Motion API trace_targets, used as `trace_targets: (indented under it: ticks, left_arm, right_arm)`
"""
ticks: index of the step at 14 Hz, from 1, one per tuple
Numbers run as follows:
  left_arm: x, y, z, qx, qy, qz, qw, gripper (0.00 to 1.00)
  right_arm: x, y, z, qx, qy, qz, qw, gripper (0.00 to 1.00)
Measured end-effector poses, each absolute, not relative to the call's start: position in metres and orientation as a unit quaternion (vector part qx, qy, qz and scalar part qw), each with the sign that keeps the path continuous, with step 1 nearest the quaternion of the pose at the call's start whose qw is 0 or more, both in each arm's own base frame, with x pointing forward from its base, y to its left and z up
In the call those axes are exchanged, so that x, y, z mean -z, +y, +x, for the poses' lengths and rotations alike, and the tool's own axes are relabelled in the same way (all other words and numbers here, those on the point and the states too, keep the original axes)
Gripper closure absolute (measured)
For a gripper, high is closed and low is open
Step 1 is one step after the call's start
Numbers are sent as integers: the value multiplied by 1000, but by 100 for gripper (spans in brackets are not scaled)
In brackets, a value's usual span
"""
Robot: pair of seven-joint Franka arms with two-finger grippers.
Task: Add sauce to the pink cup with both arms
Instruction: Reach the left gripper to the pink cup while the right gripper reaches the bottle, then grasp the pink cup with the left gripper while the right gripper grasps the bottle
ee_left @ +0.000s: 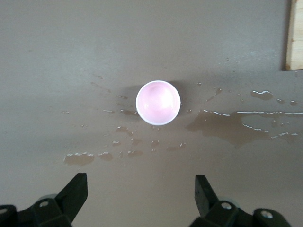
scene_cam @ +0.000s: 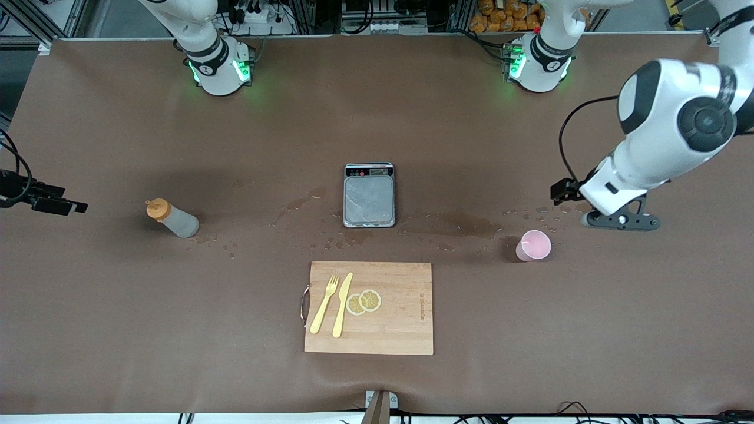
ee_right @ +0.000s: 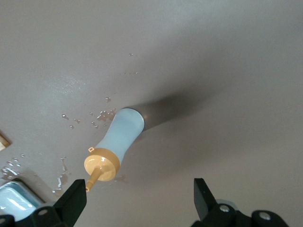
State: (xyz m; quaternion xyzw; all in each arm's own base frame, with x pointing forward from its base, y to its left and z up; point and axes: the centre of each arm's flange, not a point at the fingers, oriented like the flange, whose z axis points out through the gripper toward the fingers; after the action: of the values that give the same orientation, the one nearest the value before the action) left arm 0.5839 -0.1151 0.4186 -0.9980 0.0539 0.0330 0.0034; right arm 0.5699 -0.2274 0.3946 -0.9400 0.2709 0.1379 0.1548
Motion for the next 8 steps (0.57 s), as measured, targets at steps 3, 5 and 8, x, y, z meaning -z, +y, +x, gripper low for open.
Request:
trace_targets:
  ticks: [3,5,8]
  left_arm:
    - [-368,-114,603,-24,50,-998,-5,0]
    - [-338,-113,613,-17,47,-999,-10,0]
    - [-310,-113,620,-19,45,-999,-13,0]
  right_arm:
    - [-354,-257,560,-167,313,-917,183,0]
    - [-328,-264,557,-192,366,-890,193,0]
    - [-297,-266,559,-222,437,-841,230,0]
